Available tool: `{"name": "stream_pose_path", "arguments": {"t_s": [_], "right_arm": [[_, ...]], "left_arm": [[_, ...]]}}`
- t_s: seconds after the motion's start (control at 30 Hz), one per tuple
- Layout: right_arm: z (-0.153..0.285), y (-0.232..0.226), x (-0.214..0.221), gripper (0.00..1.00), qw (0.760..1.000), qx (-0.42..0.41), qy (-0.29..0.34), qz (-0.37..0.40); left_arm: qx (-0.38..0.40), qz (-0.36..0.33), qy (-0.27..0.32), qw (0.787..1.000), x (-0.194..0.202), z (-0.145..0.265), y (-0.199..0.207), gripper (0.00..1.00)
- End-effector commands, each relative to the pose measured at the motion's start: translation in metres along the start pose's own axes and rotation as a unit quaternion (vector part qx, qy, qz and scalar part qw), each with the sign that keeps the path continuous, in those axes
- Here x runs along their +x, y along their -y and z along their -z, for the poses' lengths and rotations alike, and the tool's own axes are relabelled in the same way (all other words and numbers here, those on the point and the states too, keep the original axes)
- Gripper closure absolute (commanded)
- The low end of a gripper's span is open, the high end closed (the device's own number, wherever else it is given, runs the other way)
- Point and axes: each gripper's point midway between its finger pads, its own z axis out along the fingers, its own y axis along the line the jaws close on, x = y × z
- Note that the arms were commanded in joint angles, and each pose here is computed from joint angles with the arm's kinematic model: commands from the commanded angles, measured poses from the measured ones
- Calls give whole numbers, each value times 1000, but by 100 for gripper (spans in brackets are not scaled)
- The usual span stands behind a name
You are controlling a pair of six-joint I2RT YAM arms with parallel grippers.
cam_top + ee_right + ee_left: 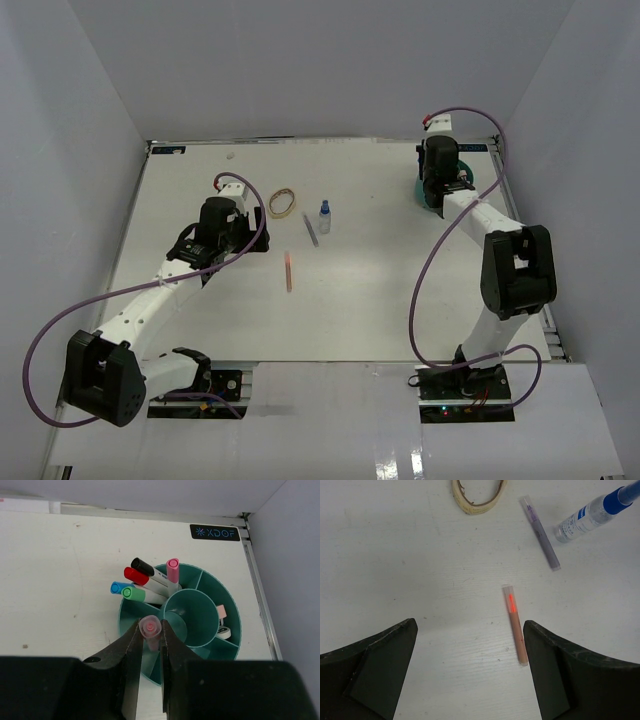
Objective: Sort the stationery into containers
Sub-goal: Place the pen in the storage box.
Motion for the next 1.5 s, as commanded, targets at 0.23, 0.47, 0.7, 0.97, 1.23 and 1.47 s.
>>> {"name": "stream_pose_path", "arguments": {"t_s": [0.23, 0.47, 0.7, 0.97, 1.23, 1.47], "right_arm": [[-16, 4, -4, 92, 999, 1, 19, -32], [-8, 5, -2, 92, 994, -18, 54, -89], [-11, 6, 5, 92, 988, -41, 70, -130], [-12, 6, 12, 91, 981, -58, 83, -165], [-13, 7, 15, 79, 976, -70, 94, -184], [-12, 10, 20, 61, 977, -69, 90, -181]], "left_arm": [[7, 8, 14, 1000, -14, 5, 2, 2], [8, 7, 16, 1000, -15, 5, 2, 2], [7, 7, 17, 1000, -15, 6, 2, 2], [6, 6, 15, 1000, -14, 6, 1, 2], [7, 6, 18, 1000, -16, 6, 2, 2], [7, 7, 17, 1000, -15, 6, 1, 2]]}}
